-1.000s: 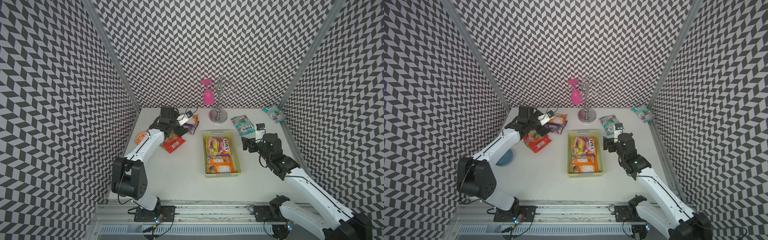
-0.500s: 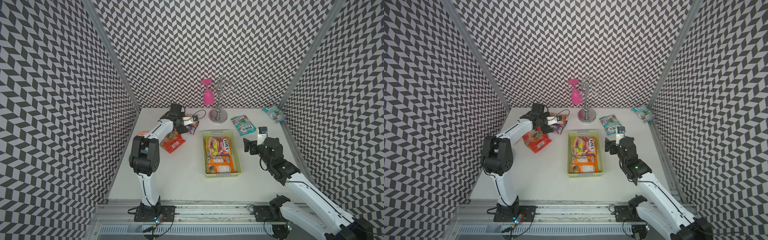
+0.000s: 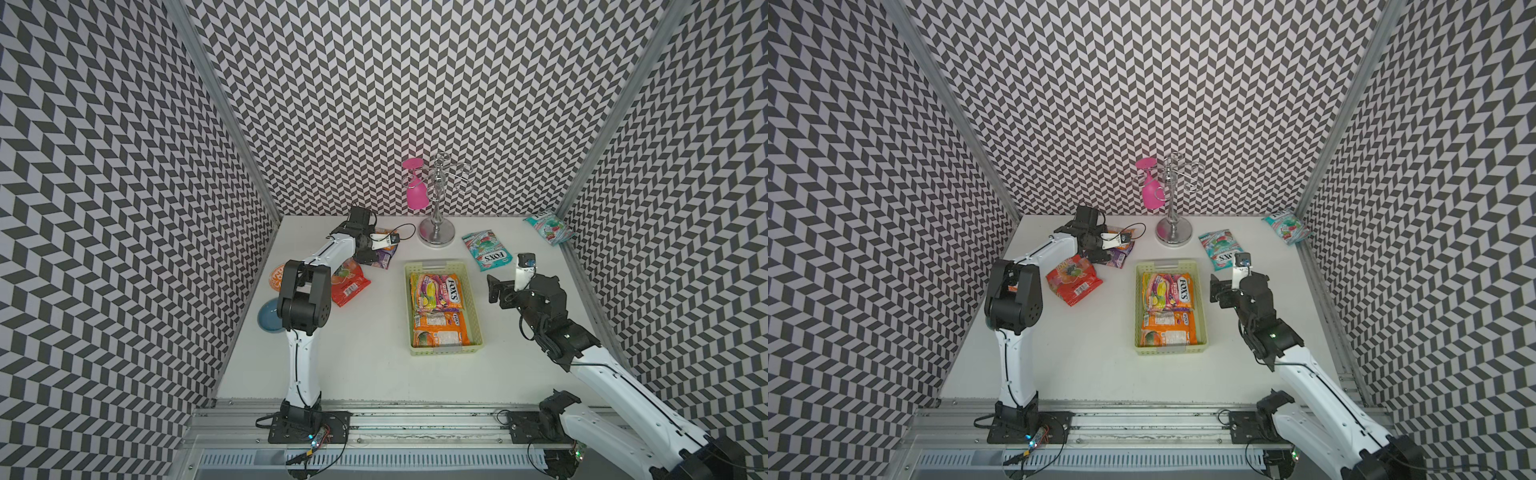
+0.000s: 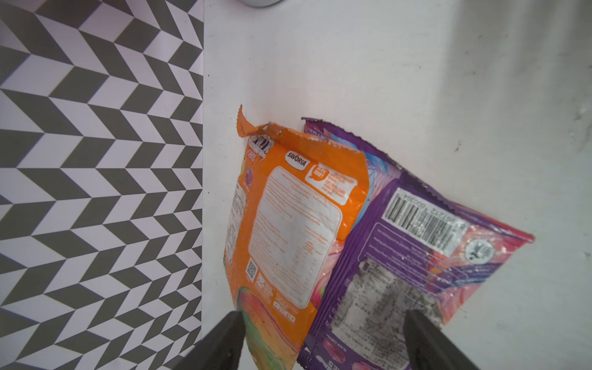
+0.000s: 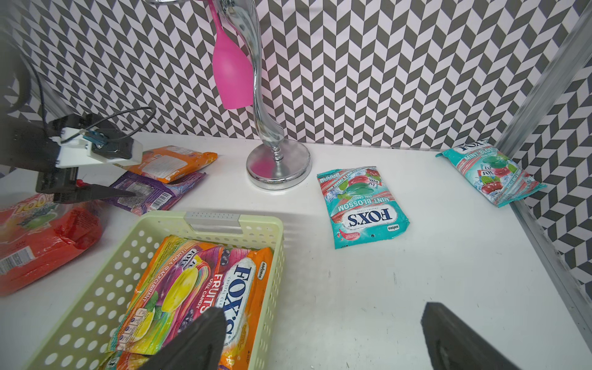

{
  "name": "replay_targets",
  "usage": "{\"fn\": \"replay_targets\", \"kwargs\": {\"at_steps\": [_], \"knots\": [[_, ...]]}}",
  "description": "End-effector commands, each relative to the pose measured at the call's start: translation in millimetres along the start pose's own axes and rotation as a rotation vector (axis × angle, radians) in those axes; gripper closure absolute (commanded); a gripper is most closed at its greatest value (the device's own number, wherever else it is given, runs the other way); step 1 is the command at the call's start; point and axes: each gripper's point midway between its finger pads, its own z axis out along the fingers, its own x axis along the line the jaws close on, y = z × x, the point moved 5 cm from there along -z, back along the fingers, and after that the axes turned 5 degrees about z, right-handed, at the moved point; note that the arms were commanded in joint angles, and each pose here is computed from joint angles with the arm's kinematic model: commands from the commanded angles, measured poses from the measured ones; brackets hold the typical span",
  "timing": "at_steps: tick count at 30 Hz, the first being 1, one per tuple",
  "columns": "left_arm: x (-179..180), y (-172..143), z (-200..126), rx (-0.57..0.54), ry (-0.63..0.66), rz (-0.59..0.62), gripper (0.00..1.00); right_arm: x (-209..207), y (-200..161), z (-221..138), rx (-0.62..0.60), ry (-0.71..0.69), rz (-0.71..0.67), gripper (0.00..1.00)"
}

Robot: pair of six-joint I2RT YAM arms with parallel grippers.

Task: Put the candies in the basket
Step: Pick up the candy at the center of the board.

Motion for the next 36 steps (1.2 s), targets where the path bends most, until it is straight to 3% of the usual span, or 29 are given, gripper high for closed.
{"fn": "replay_targets", "kwargs": {"at_steps": [1, 13, 26, 31, 36], "knots": [[14.4, 3.0, 5.7, 0.003, 0.05, 0.012, 0.2, 0.6, 5.8, 1.7, -0.039, 0.006, 0.008, 0.01], [29.5, 4.1, 26.1, -0.011, 0.111, -0.017, 0.25, 2.7, 4.6, 2.1, -0.041, 0.023, 0.01, 0.01], [22.4, -3.0, 57.1, 0.012, 0.066, 0.0, 0.32, 3.4, 3.7, 2.3, -0.039, 0.029, 0.009, 0.01], [25.0, -2.5, 59.3, 0.024, 0.044, -0.017, 0.6, 1.1, 4.3, 1.0, -0.043, 0.012, 0.005, 0.01], [39.3, 7.3, 30.3, -0.025, 0.105, -0.043, 0.92, -0.4, 4.9, 1.0, -0.047, -0.001, 0.002, 0.01]]}}
